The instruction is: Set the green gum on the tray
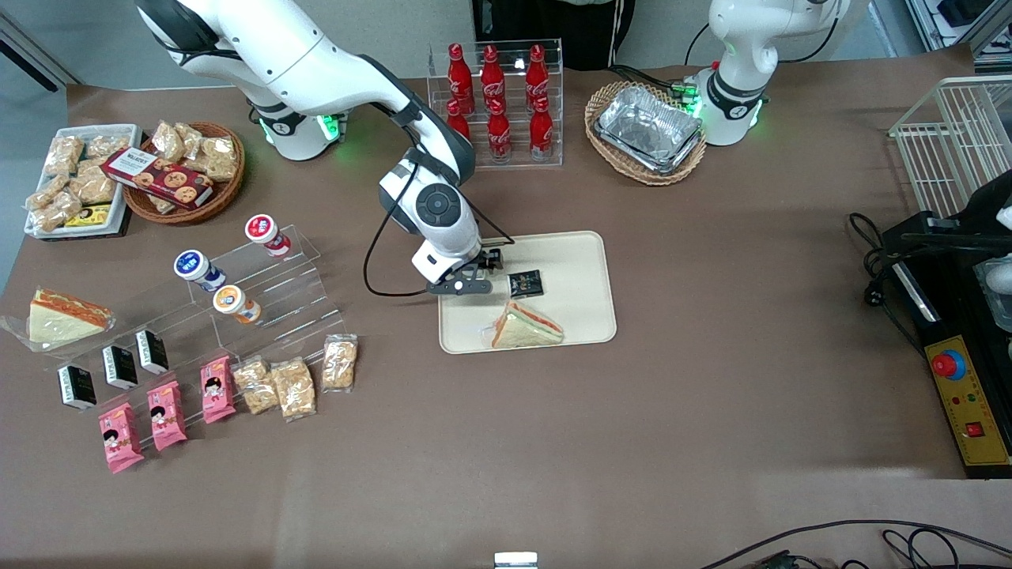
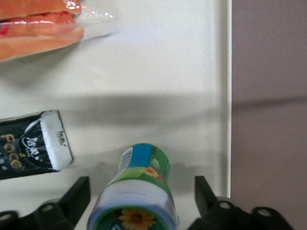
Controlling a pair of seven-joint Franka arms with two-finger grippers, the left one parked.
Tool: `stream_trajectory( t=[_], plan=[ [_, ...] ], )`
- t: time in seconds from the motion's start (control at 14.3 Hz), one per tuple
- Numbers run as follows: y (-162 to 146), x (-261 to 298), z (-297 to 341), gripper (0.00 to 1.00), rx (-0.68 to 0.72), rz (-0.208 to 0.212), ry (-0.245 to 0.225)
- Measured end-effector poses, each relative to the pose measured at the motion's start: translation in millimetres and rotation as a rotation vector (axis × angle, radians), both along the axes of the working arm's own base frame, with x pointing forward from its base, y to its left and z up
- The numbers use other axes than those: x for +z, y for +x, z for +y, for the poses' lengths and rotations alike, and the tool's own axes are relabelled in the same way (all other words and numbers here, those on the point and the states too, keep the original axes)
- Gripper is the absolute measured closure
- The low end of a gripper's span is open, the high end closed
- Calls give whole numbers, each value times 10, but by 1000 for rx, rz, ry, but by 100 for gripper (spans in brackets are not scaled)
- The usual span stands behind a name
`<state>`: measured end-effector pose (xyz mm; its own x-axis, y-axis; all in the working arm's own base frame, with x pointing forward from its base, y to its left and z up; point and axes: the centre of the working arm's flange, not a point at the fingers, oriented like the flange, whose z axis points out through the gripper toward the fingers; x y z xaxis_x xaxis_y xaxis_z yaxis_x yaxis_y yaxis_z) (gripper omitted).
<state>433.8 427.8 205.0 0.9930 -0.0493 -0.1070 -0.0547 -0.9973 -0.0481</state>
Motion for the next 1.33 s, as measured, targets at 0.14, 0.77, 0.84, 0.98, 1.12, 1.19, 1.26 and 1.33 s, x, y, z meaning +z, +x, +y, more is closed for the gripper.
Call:
stream_trajectory(
  t=[0.14,0.77,0.84,0.98,1.12,1.19,1.26,1.33],
  plan=[
    [15,12,-4,0,-2,-5,4],
    [372,1655,-406,0,-44,-118,6],
    [394,2004,-581,0,-43,-134,-4],
    [444,2614,-1052,0,-35,-162,-27],
    [477,3090,-1575,0,-46,-185,-48],
    [491,3283,-1863,0,-47,-192,-60],
    [508,3436,-2146,0,-44,-197,-71],
    [529,3561,-2445,0,-42,-200,-78]
  ],
)
